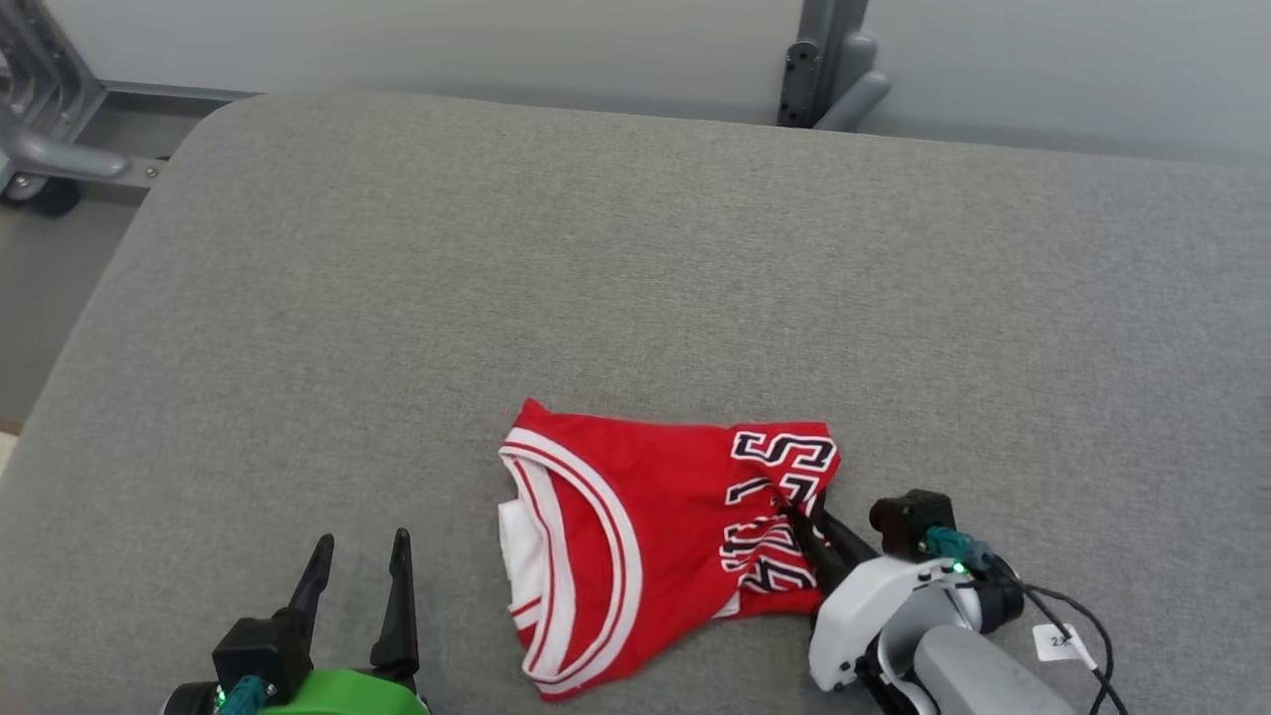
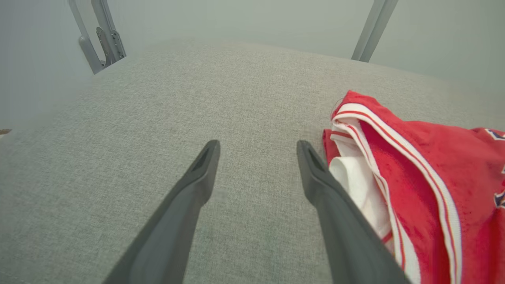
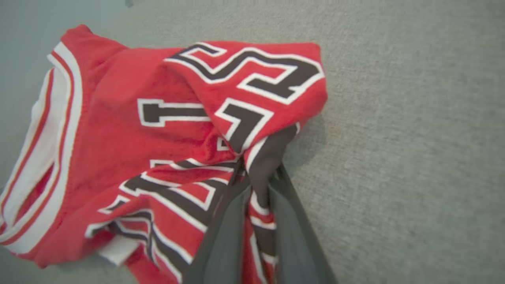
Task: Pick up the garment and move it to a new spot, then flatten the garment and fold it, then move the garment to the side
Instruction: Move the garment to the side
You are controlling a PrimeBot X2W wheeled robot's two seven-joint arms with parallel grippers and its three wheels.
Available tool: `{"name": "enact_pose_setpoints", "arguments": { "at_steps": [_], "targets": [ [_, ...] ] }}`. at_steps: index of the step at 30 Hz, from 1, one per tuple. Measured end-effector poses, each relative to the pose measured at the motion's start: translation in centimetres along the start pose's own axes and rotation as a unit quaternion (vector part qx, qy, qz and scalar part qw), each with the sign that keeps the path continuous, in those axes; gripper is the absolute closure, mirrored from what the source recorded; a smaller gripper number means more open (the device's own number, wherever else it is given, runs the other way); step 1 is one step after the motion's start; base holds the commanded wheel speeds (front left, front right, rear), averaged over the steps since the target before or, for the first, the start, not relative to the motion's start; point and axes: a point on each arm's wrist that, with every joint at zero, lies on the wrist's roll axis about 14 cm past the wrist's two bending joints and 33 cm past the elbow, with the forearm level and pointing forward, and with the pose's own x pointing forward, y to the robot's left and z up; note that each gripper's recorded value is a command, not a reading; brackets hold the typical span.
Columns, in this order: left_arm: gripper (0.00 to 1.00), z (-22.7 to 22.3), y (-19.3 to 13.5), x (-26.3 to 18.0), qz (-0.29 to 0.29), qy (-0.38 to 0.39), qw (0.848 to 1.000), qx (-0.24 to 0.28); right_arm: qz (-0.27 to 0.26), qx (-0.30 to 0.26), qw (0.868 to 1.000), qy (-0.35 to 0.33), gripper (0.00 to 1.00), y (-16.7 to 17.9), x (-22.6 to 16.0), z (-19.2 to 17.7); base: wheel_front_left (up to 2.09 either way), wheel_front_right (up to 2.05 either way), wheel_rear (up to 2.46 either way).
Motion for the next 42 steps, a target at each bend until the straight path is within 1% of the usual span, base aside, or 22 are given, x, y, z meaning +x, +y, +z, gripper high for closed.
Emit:
{"name": "enact_pose_setpoints", "arguments": {
  "at_steps": [1,4,6,8,9,10,15,21,23,26,28,30,33,36,38,42],
  "targets": [
    [0.00,-0.1,-1.0,0.6,-0.016,0.002,1.000,0.001,-0.030,0.007,0.999,-0.015,1.00,-2.1,-0.6,0.8,0.00,0.00,0.00],
    [0.00,-0.4,-3.0,1.6,-0.048,0.008,0.999,0.001,-0.080,0.013,0.996,-0.031,1.00,-5.6,-2.4,1.3,0.00,0.00,0.00],
    [0.00,-0.6,-5.1,2.4,-0.080,0.012,0.997,0.002,-0.116,0.018,0.992,-0.040,1.00,-7.8,-4.0,1.5,0.00,0.00,0.00],
    [0.00,-0.4,-7.2,3.4,-0.112,0.010,0.994,0.003,-0.148,0.022,0.988,-0.049,1.00,-9.6,-5.8,1.5,0.00,0.00,0.00],
    [0.00,-0.4,-7.2,3.4,-0.112,0.010,0.994,0.003,-0.148,0.022,0.988,-0.049,1.00,-9.6,-5.8,1.5,0.00,0.00,0.00],
    [0.00,-0.4,-8.4,3.8,-0.128,0.009,0.992,0.004,-0.165,0.025,0.984,-0.054,1.00,-10.5,-6.8,1.6,0.00,0.00,0.00],
    [0.00,-0.5,-14.3,5.2,-0.211,0.011,0.977,0.005,-0.247,0.037,0.965,-0.080,1.00,-14.1,-12.3,1.7,0.00,0.00,0.00],
    [0.00,-0.7,-21.0,5.7,-0.302,0.012,0.953,0.009,-0.319,0.055,0.941,-0.103,1.00,-16.0,-17.8,1.2,0.00,0.00,0.00],
    [0.00,-0.8,-22.8,5.7,-0.326,0.012,0.945,0.012,-0.339,0.060,0.932,-0.111,1.00,-16.4,-19.2,1.1,0.00,0.00,0.00],
    [0.00,-1.2,-24.7,5.9,-0.349,0.015,0.937,0.011,-0.371,0.066,0.917,-0.127,1.00,-17.7,-21.3,1.5,0.00,0.00,0.00],
    [0.00,-1.5,-25.4,6.3,-0.357,0.018,0.934,0.010,-0.384,0.057,0.912,-0.133,1.00,-18.7,-22.0,2.3,0.00,0.00,0.00],
    [0.00,-1.9,-25.7,6.6,-0.360,0.022,0.933,0.010,-0.391,0.028,0.909,-0.141,1.00,-20.1,-22.4,4.2,0.00,0.00,0.00],
    [0.00,-2.5,-25.5,7.1,-0.358,0.027,0.933,0.012,-0.402,-0.028,0.902,-0.153,1.00,-22.8,-23.1,8.0,0.00,0.00,0.00],
    [0.00,-2.6,-24.7,7.9,-0.348,0.025,0.937,0.019,-0.407,-0.086,0.897,-0.151,1.00,-25.4,-23.3,11.8,0.00,0.00,0.00],
    [0.00,-2.9,-24.0,8.3,-0.340,0.027,0.940,0.022,-0.416,-0.123,0.892,-0.130,1.00,-27.4,-23.6,13.7,0.00,0.00,0.00],
    [0.00,-3.4,-22.1,9.2,-0.316,0.031,0.948,0.028,-0.450,-0.158,0.874,-0.088,1.00,-31.7,-24.9,15.8,0.00,0.00,0.00]
  ]
}}
